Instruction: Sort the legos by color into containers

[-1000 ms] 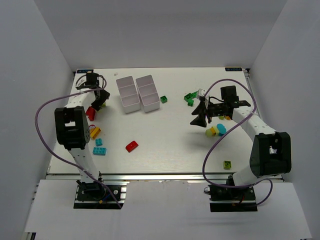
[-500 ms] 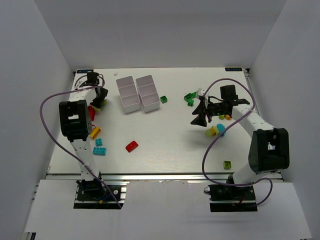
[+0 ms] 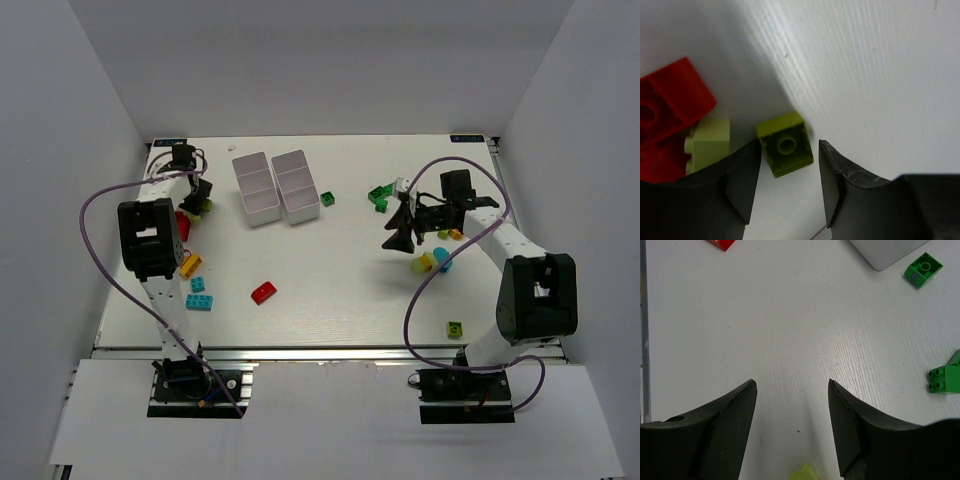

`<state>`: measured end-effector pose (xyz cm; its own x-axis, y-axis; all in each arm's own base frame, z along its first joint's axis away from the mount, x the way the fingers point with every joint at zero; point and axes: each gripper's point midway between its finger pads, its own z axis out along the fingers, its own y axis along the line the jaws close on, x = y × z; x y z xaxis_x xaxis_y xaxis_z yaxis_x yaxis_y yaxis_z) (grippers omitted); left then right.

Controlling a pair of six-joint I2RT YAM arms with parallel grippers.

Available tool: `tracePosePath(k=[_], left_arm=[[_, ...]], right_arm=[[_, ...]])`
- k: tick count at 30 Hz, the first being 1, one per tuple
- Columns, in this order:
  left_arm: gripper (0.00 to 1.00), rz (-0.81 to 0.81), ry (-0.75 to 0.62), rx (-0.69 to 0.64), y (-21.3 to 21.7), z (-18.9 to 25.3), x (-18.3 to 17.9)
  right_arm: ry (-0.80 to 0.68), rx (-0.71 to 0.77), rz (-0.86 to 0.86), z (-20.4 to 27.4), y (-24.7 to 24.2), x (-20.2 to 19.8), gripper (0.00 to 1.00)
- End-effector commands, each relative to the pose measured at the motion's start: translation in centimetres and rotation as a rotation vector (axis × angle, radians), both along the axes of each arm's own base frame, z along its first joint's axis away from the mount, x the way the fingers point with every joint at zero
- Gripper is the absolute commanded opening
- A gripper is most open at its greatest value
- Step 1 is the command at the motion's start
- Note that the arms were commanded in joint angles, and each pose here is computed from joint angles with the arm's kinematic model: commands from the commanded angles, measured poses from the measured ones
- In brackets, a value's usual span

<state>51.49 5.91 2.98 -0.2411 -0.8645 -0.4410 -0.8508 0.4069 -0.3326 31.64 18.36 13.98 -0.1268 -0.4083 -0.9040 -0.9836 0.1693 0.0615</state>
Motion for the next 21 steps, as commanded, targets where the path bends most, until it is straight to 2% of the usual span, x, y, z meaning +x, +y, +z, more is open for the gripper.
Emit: tracePosePath(k=[1, 2, 3, 6, 7, 9, 10, 11, 15, 16, 18, 19, 20, 21], left_arm=[[0.59, 0.013, 0.017, 0.056, 1.6, 0.9, 0.7], [0.54, 0.011, 0.032, 0.063, 1.8, 0.8, 0.4], [0.43, 0.009, 0.043, 0.072, 1.9, 0.6, 0.1], [0.30, 0.001, 0.023, 0.080, 2.0, 1.3, -0.3], [0.22, -0.013, 0.025, 0.065, 1.6, 0.9, -0.7], [0.15, -0.039, 0.007, 0.046, 1.0, 1.4, -0.9], [0.09, -0.073, -0.032, 0.039, 0.5, 3.0, -0.9], [0.08, -0.129, -0.125, 0.026, -0.7, 5.1, -0.4], [0.05, -0.307, -0.246, 0.003, -4.2, 8.6, -2.1], [0.05, -0.331, -0.345, 0.018, -4.7, 12.3, -2.3], [0.04, -0.397, -0.401, -0.015, -6.2, 13.5, -3.8], [0.00, -0.406, -0.465, -0.002, -6.4, 16.1, -4.5], [0.00, -0.414, -0.473, -0.010, -6.6, 16.1, -5.2], [0.00, -0.432, -0.502, -0.027, -7.2, 17.0, -5.5]], right_arm=[[-0.044, 0.009, 0.015, 1.3, 0.0, 0.6, 0.64], [-0.048, 0.010, 0.014, 1.4, -0.1, 0.6, 0.64], [-0.047, 0.009, 0.014, 1.2, -0.1, 0.4, 0.64], [-0.061, 0.007, 0.010, 1.5, -0.3, 0.1, 0.64], [-0.060, 0.007, 0.008, 1.4, -0.3, -0.1, 0.63], [-0.056, 0.006, 0.010, 1.3, -0.3, -0.4, 0.63], [-0.061, 0.006, 0.010, 1.4, -0.4, -0.6, 0.63], [-0.062, 0.006, 0.010, 1.5, -0.4, -0.7, 0.62], [-0.068, 0.008, 0.011, 1.8, -0.4, -0.9, 0.59], [-0.066, 0.014, 0.013, 1.9, -0.4, -1.0, 0.57], [-0.054, 0.021, 0.013, 1.9, -0.3, -1.1, 0.46], [-0.046, 0.031, 0.015, 2.0, -0.2, -1.2, 0.39], [-0.033, 0.038, 0.012, 2.1, -0.1, -1.3, 0.23], [-0.036, 0.043, 0.011, 2.2, 0.0, -1.2, 0.15]])
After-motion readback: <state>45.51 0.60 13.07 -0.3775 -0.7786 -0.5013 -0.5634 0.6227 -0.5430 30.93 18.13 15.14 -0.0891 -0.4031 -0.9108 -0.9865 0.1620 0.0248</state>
